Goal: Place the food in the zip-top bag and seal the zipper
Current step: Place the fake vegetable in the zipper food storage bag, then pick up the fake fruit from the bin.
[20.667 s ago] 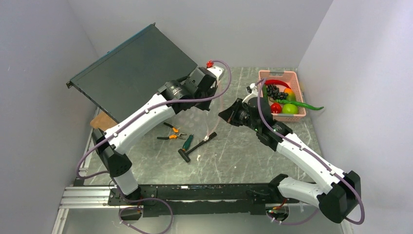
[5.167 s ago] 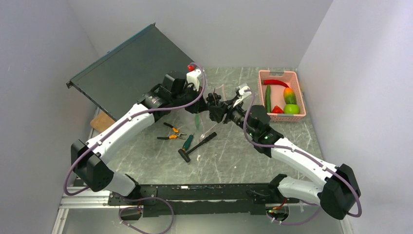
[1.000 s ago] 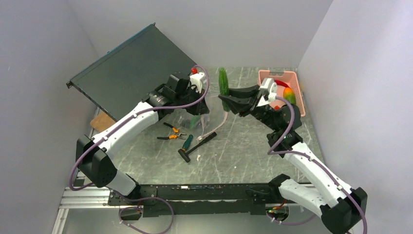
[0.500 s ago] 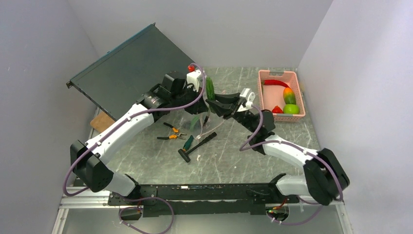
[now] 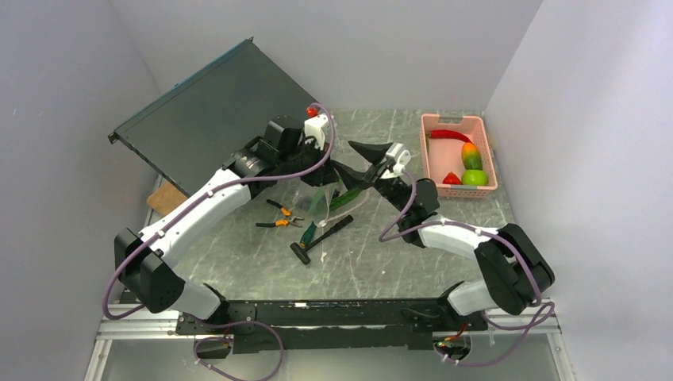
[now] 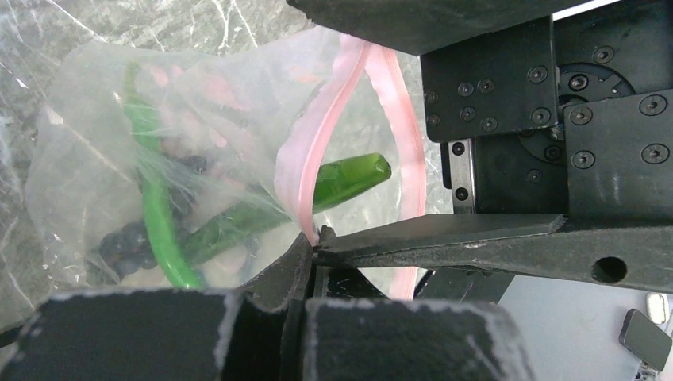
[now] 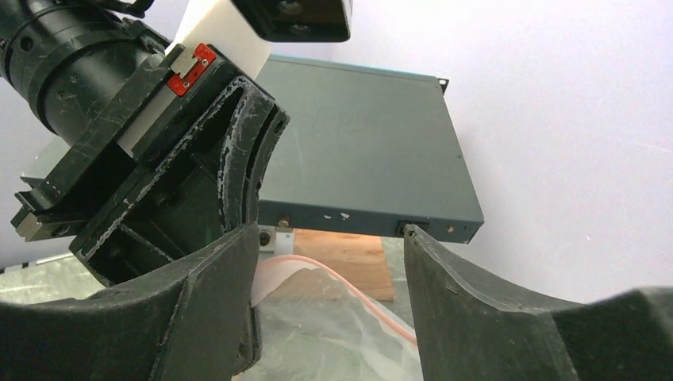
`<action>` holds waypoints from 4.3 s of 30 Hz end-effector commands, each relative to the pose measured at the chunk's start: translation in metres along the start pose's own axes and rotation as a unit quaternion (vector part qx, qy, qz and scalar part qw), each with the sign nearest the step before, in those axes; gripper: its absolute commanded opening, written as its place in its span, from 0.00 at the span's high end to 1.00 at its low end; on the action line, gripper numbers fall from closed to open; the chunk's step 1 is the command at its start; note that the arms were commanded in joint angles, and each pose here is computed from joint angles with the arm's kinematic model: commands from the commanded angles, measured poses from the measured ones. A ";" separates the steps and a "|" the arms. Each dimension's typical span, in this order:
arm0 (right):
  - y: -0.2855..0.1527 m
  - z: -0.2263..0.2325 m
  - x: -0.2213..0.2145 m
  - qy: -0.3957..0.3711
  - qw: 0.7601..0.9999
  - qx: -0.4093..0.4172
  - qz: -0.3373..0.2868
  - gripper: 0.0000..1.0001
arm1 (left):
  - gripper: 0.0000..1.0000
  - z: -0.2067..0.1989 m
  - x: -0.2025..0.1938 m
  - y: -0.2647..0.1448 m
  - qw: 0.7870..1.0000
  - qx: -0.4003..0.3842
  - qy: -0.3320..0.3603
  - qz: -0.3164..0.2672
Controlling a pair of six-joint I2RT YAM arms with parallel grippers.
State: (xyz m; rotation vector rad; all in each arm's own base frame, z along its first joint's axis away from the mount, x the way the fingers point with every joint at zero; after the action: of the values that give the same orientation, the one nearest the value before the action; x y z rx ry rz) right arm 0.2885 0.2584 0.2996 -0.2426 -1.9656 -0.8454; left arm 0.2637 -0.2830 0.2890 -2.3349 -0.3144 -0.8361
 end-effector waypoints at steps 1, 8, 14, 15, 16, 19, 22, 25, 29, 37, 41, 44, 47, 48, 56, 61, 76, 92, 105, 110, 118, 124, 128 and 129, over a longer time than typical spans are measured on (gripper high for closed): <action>0.000 -0.001 0.017 -0.013 1.000 0.004 -0.013 0.30 | 1.00 -0.018 0.019 -0.015 0.999 -0.025 0.022 -0.038; -0.007 0.000 0.036 -0.021 0.999 0.008 0.033 0.31 | 1.00 -0.015 0.018 -0.012 0.999 -0.019 0.021 -0.036; -0.024 -0.005 0.042 -0.004 0.989 -0.009 0.147 0.32 | 1.00 -0.010 0.019 -0.011 0.999 -0.009 0.021 -0.040; -0.026 -0.006 0.051 0.010 0.988 -0.016 0.153 0.32 | 1.00 -0.009 0.019 -0.010 0.999 -0.005 0.021 -0.040; -0.030 -0.005 0.054 0.029 0.985 -0.020 0.166 0.32 | 1.00 -0.008 0.019 -0.009 0.999 -0.003 0.020 -0.038; -0.041 -0.001 0.061 0.067 0.978 -0.029 0.194 0.32 | 1.00 -0.007 0.017 -0.006 0.999 -0.003 0.018 -0.033; -0.050 0.001 0.064 0.094 0.968 -0.044 0.229 0.32 | 1.00 -0.007 0.017 -0.005 0.999 -0.007 0.017 -0.030; -0.057 0.002 0.060 0.113 0.951 -0.053 0.282 0.32 | 1.00 -0.006 0.017 -0.004 0.999 -0.003 0.017 -0.031; -0.062 0.009 0.048 0.152 0.917 -0.049 0.365 0.44 | 1.00 -0.004 0.017 -0.004 0.999 0.002 0.018 -0.031; -0.059 0.017 0.018 0.170 0.893 -0.067 0.412 0.87 | 1.00 -0.006 0.017 -0.005 0.999 -0.004 0.019 -0.031; -0.051 0.017 -0.002 0.151 0.877 -0.094 0.446 0.89 | 1.00 -0.006 0.018 -0.006 0.999 -0.001 0.020 -0.033; -0.049 0.011 -0.018 0.107 0.855 -0.144 0.487 0.89 | 1.00 -0.008 0.018 -0.006 0.999 -0.008 0.019 -0.032; -0.034 0.011 -0.028 0.083 0.855 -0.161 0.487 0.89 | 1.00 -0.008 0.017 -0.005 0.999 -0.010 0.017 -0.030; -0.029 0.011 -0.031 0.078 0.855 -0.165 0.486 0.88 | 1.00 -0.009 0.017 -0.005 0.999 -0.011 0.017 -0.029; 0.016 -0.005 -0.006 0.049 0.876 -0.173 0.447 0.79 | 1.00 -0.008 0.018 -0.007 0.999 -0.006 0.020 -0.033; -0.002 -0.005 0.017 0.052 0.884 -0.157 0.438 0.68 | 1.00 -0.005 0.019 -0.007 0.999 0.003 0.020 -0.037; -0.136 -0.064 0.037 0.017 0.805 -0.383 0.453 0.33 | 1.00 -0.001 0.017 -0.003 0.999 0.011 0.016 -0.034; -0.211 -0.189 -0.076 0.169 0.549 -0.621 0.533 0.18 | 1.00 -0.009 0.017 -0.005 0.999 -0.013 0.010 -0.030; -0.235 -0.227 -0.143 0.143 0.509 -0.564 0.635 0.11 | 1.00 -0.010 0.017 -0.006 0.999 -0.013 0.012 -0.028; -0.241 -0.228 -0.169 0.147 0.492 -0.559 0.651 0.12 | 1.00 -0.010 0.017 -0.006 0.999 -0.014 0.012 -0.028; -0.267 -0.220 -0.179 0.104 0.461 -0.557 0.683 0.12 | 1.00 -0.011 0.018 -0.008 0.999 -0.016 0.013 -0.029; -0.281 -0.218 -0.188 0.119 0.455 -0.552 0.689 0.13 | 1.00 -0.011 0.017 -0.006 0.999 -0.015 0.012 -0.028; -0.281 -0.215 -0.194 0.128 0.456 -0.546 0.691 0.15 | 1.00 -0.009 0.017 -0.005 1.000 -0.013 0.011 -0.026; -0.281 -0.214 -0.195 0.130 0.456 -0.544 0.692 0.16 | 1.00 -0.009 0.016 -0.004 1.000 -0.013 0.011 -0.025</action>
State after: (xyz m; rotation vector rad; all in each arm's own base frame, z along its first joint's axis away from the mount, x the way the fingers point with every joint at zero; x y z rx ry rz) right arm 0.4029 -0.0570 0.0852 -1.9728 -0.1168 -0.7014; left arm 0.2673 -0.2821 0.2885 -2.3201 -0.3296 -0.8378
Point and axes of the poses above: each gripper's point midway between its finger pads, its own y axis out along the fingers, its own z axis along the line the jaws close on, x = y × z, the point moved 4 cm from there along -y, back along the fingers, and after that the axes turned 15 degrees about -y, right-handed, at the moved point
